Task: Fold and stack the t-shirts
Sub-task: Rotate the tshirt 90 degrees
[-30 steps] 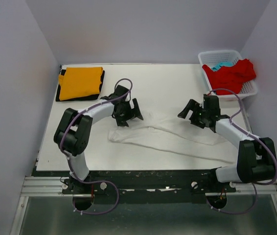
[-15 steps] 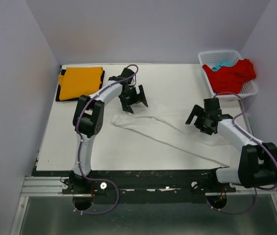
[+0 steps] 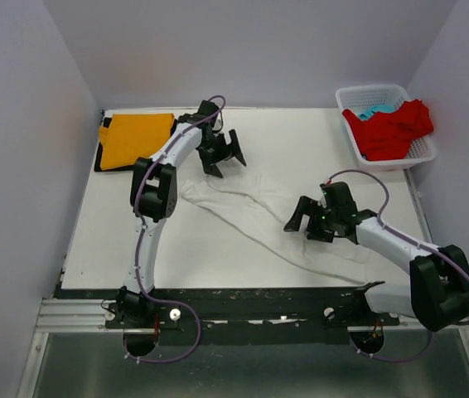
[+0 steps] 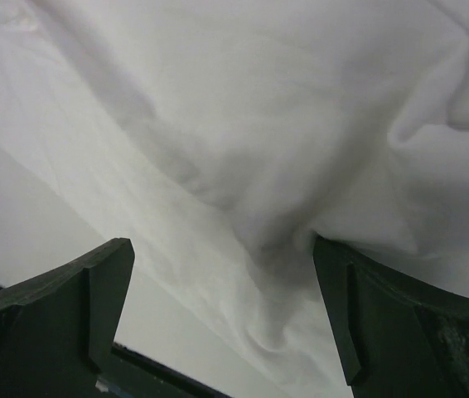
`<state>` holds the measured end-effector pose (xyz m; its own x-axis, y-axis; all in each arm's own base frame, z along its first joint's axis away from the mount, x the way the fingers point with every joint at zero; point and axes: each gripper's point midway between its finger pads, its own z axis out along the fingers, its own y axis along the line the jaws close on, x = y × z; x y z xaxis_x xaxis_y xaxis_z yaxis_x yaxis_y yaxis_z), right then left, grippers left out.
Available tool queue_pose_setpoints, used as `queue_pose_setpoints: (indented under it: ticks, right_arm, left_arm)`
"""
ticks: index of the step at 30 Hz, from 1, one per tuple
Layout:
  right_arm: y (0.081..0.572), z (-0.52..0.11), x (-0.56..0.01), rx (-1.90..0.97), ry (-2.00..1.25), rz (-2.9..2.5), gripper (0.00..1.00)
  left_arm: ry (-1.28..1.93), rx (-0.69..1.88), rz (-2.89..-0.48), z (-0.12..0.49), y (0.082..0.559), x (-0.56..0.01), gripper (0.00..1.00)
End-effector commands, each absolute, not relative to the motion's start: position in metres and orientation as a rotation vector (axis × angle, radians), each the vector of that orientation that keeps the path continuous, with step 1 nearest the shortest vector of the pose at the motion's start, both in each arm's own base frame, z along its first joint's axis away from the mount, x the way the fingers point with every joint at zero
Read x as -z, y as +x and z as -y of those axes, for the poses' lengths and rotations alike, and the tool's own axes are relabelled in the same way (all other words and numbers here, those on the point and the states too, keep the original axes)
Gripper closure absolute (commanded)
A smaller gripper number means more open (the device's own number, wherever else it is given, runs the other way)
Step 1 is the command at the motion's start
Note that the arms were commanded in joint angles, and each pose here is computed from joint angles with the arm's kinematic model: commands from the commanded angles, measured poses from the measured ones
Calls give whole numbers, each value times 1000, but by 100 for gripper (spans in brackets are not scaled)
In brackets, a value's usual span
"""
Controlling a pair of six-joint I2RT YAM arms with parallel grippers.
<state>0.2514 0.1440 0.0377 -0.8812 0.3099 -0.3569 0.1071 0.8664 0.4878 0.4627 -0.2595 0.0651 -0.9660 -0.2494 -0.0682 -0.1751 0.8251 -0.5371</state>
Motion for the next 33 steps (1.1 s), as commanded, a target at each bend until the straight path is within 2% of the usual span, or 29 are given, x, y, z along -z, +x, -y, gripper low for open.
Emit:
queue_pose_setpoints:
  ticks: [1, 4, 9, 12, 15, 19, 22, 26, 33]
  right_arm:
    - [175, -175, -19, -740, 313, -2833, 0]
    - [175, -181, -32, -716, 284, -2789, 0]
    - [218, -168, -73, -554, 150, -2594, 0]
    - [256, -167, -114, -490, -64, -2373, 0]
    - [288, -193, -161, -575, -259, -2128, 0]
    - [298, -252, -192, -763, -689, -1910, 0]
    - [314, -291, -181, -728, -936, -1841, 0]
    - [339, -337, -135, -472, -1209, -1850, 0]
    - [370, -371, -60, -314, -1328, -1969, 0]
  left_arm:
    - [-337, 878, -2890, 255, 464, -67, 1]
    - [-331, 884, -2888, 251, 468, -68, 1]
    - [-269, 911, -2840, 247, 472, -89, 1]
    - [-196, 889, -2756, 241, 470, -136, 1]
    - [-166, 800, -2603, 222, 457, -202, 1]
    - [-324, 566, -2396, 165, 406, -253, 1]
    - [-520, 472, -2283, 124, 349, -231, 1]
    - [-719, 508, -2136, 93, 280, -190, 2]
    - [-803, 557, -2210, 84, 201, -112, 1]
